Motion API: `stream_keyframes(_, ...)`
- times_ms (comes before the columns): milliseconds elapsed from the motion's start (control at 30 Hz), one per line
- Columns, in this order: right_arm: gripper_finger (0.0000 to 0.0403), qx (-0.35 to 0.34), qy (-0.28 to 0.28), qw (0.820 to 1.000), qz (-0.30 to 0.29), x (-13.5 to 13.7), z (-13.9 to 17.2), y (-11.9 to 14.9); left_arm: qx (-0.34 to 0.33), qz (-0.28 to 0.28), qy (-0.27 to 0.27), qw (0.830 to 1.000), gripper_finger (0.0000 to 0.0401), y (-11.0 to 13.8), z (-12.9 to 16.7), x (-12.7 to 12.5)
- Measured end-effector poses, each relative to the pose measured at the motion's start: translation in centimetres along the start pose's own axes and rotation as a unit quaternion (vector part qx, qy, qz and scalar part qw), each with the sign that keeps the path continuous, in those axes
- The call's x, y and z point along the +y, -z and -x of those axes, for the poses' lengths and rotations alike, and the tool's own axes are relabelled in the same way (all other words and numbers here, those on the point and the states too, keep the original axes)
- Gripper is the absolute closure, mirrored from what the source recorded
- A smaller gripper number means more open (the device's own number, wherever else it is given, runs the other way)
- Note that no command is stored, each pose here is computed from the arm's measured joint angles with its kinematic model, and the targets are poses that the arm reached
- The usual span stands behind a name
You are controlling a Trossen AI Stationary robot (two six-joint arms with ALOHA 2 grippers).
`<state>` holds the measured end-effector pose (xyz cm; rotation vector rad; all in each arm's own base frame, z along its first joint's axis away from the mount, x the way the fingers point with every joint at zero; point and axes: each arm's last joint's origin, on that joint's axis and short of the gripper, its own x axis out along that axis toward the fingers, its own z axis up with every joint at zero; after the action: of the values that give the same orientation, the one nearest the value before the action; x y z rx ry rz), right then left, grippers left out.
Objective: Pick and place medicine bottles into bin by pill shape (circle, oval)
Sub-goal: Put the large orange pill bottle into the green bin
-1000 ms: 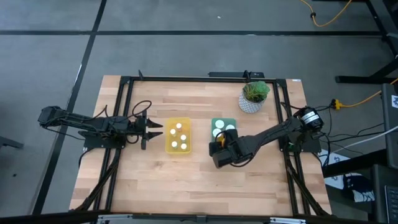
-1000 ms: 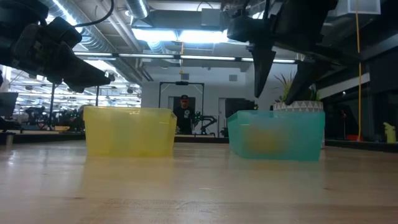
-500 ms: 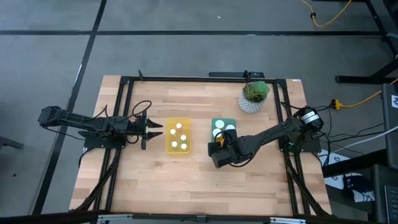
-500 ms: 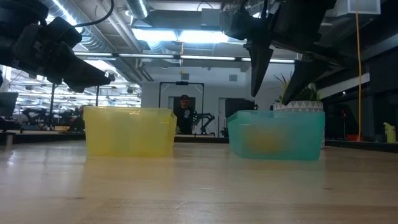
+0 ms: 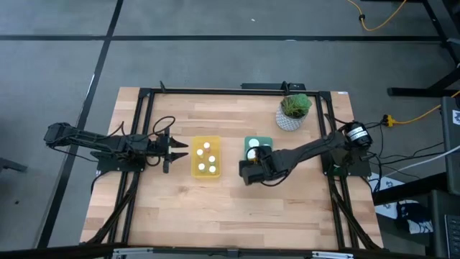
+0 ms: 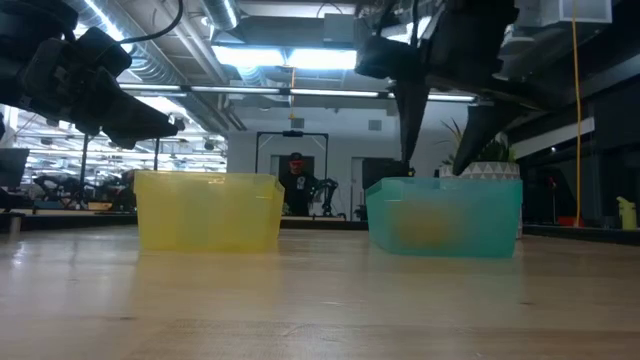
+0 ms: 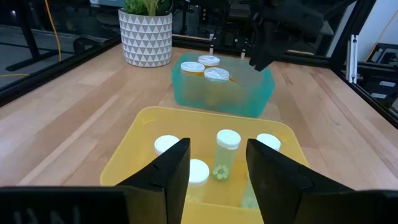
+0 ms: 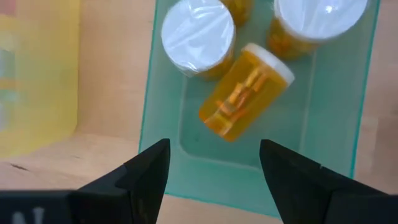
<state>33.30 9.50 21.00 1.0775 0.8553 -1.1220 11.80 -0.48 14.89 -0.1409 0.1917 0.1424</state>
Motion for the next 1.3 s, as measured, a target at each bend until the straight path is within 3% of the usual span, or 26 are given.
stream_keyframes(167, 0.0153, 0.056, 0.0, 0.998, -0.041, 1.1, 0.5, -1.5, 0.0, 0.0, 0.0, 1.0, 0.0251, 0.0, 0.0, 0.0)
stream_keyframes(467, 0.0153, 0.075, -0.02, 0.993, -0.088, 2.5, 1.5, -3.2, 0.0, 0.0, 0.0, 1.0, 0.0251, 0.0, 0.0, 0.0)
stream_keyframes(600, 0.0153, 0.095, -0.005, 0.988, -0.118, 2.3, 1.6, -3.0, 0.0, 0.0, 0.0, 1.0, 0.0251, 0.0, 0.0, 0.0)
stream_keyframes(767, 0.0153, 0.09, 0.019, 0.989, -0.116, 2.0, 1.2, -2.9, 0.0, 0.0, 0.0, 1.0, 0.0251, 0.0, 0.0, 0.0)
stream_keyframes(1300, 0.0153, 0.075, 0.113, 0.98, -0.144, 1.9, -3.3, -3.3, 0.0, 0.0, 0.0, 1.0, 0.0251, 0.0, 0.0, 0.0)
